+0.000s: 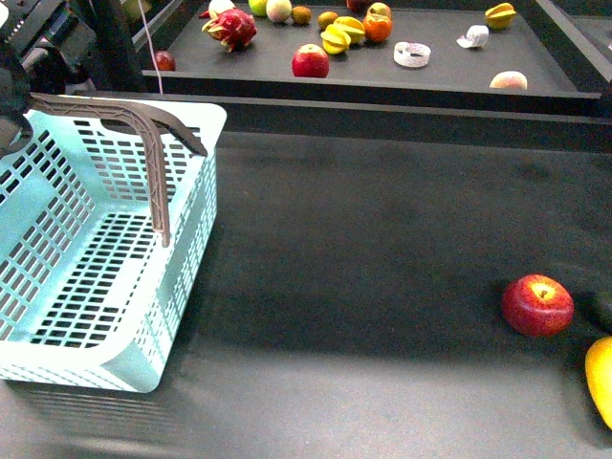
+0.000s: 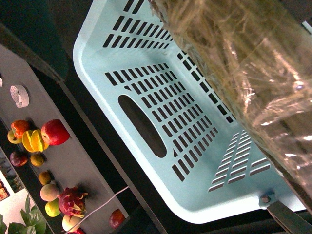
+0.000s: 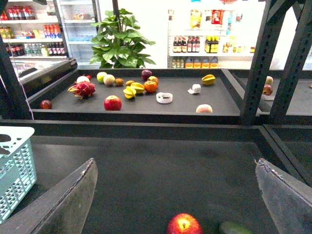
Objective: Pick mango with right arm and hold basket with left
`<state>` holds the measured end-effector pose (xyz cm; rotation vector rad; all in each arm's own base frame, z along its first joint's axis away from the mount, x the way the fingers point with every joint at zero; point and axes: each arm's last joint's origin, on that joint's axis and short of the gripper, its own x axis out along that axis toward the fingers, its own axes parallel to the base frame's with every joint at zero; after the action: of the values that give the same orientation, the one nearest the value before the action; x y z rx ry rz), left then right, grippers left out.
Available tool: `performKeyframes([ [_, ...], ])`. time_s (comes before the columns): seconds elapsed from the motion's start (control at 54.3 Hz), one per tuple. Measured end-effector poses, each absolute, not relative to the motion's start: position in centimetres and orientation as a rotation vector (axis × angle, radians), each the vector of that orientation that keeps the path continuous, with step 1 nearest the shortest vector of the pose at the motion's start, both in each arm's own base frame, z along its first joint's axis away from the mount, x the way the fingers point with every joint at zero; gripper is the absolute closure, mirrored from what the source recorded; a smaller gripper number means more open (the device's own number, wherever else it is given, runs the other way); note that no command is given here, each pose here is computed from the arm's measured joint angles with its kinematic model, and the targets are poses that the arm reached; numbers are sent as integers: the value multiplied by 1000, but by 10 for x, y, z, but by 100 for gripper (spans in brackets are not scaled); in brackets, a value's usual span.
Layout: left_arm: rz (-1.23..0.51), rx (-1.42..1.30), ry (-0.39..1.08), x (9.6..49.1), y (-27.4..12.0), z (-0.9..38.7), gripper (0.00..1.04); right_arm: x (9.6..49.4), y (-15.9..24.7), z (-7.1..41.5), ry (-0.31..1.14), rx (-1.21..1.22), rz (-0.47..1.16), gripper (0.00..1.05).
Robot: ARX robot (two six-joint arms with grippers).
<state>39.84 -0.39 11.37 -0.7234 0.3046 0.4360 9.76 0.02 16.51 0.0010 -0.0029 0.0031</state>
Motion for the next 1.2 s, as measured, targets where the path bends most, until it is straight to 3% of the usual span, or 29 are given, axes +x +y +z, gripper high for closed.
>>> performKeyframes([
  [0.111,426,-729,314,400,-4,112,39,98,0,165,-3,1,3,8],
  [0.461,324,-754,337,396,-12,119,95,98,0,165,-3,1,3,8],
  [0.903,-186,-424,277,314,-62,168,96,98,0,165,-3,1,3,8],
  [1.198,-374,-327,300,273,-95,159,96,98,0,165,-3,1,3,8],
])
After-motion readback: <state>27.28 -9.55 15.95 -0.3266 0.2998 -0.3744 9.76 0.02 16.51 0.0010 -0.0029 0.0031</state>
